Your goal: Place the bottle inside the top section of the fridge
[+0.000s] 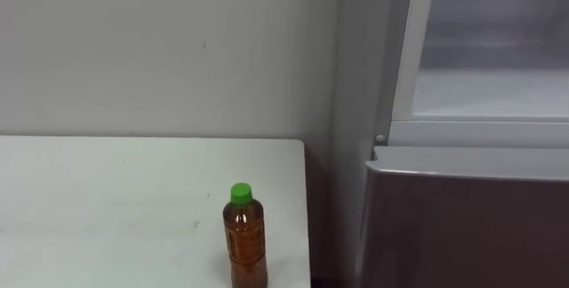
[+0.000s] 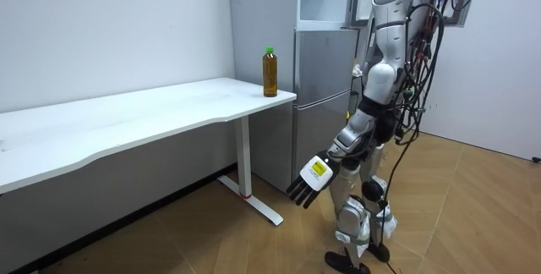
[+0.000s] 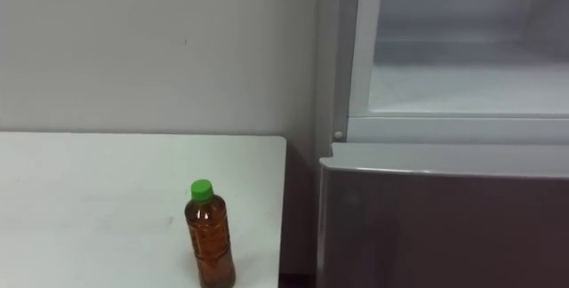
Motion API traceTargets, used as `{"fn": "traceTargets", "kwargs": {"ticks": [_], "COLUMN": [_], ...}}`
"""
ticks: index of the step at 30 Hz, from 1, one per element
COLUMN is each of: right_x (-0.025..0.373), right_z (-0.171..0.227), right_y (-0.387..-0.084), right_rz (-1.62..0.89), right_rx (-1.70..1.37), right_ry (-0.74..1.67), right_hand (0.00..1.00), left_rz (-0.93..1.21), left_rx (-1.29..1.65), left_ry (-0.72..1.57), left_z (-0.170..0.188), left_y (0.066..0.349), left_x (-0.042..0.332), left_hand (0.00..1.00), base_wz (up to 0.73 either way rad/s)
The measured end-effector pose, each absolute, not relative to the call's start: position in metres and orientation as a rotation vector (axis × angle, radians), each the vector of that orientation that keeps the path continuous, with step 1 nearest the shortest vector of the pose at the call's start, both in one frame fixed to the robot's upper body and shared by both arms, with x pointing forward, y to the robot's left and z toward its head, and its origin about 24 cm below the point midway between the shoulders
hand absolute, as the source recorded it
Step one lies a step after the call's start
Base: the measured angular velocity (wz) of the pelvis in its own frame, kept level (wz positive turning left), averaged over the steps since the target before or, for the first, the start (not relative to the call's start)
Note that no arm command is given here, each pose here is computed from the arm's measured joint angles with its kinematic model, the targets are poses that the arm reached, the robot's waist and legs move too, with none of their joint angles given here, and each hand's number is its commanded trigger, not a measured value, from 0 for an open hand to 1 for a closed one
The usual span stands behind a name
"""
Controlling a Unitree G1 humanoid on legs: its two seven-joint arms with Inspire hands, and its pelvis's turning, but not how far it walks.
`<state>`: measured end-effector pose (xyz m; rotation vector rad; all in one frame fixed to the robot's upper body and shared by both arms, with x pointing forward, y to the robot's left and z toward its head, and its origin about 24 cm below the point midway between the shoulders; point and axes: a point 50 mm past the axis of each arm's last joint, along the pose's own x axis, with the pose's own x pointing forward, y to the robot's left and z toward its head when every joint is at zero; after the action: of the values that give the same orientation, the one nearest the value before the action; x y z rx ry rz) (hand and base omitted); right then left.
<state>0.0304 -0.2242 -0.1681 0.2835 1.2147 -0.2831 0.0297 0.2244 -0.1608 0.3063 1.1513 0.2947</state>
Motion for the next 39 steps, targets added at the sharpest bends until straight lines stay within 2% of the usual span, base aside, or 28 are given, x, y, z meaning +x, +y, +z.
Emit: {"fn": "traceTargets", "kwargs": {"ticks": [9,14,17,24,32,39], "right_x": [0.023,0.023,0.037,0.104,0.136,0.16], "right_z": [-0.168,-0.162,-0.152,-0.105,-0.059,-0.002], "right_y": [-0.227,-0.242,-0.258,-0.28,-0.286,-0.285], "right_rz": [-0.356,-0.52,-0.619,-0.707,-0.829,-0.855], "right_rx": [0.316,0.347,0.338,0.181,0.104,0.048], "right_ry": [1.213,1.144,1.031,0.682,0.453,0.184], "right_hand": [0.0,0.0,0.0,0.0,0.0,0.0], "left_rz": [0.339,0.38,0.427,0.463,0.48,0.465], "left_rx": [0.259,0.25,0.244,0.286,0.279,0.229], "left_ry": [1.184,1.214,1.224,1.215,1.254,1.284], "left_z": [-0.162,-0.162,-0.161,-0.158,-0.159,-0.161], "left_y": [0.228,0.234,0.241,0.248,0.248,0.245], "left_x": [0.025,0.015,0.009,0.009,0.002,-0.004], "left_hand": [0.0,0.0,0.0,0.0,0.0,0.0], "base_wz": [0.0,-0.09,-0.02,-0.05,-0.05,-0.03]}}
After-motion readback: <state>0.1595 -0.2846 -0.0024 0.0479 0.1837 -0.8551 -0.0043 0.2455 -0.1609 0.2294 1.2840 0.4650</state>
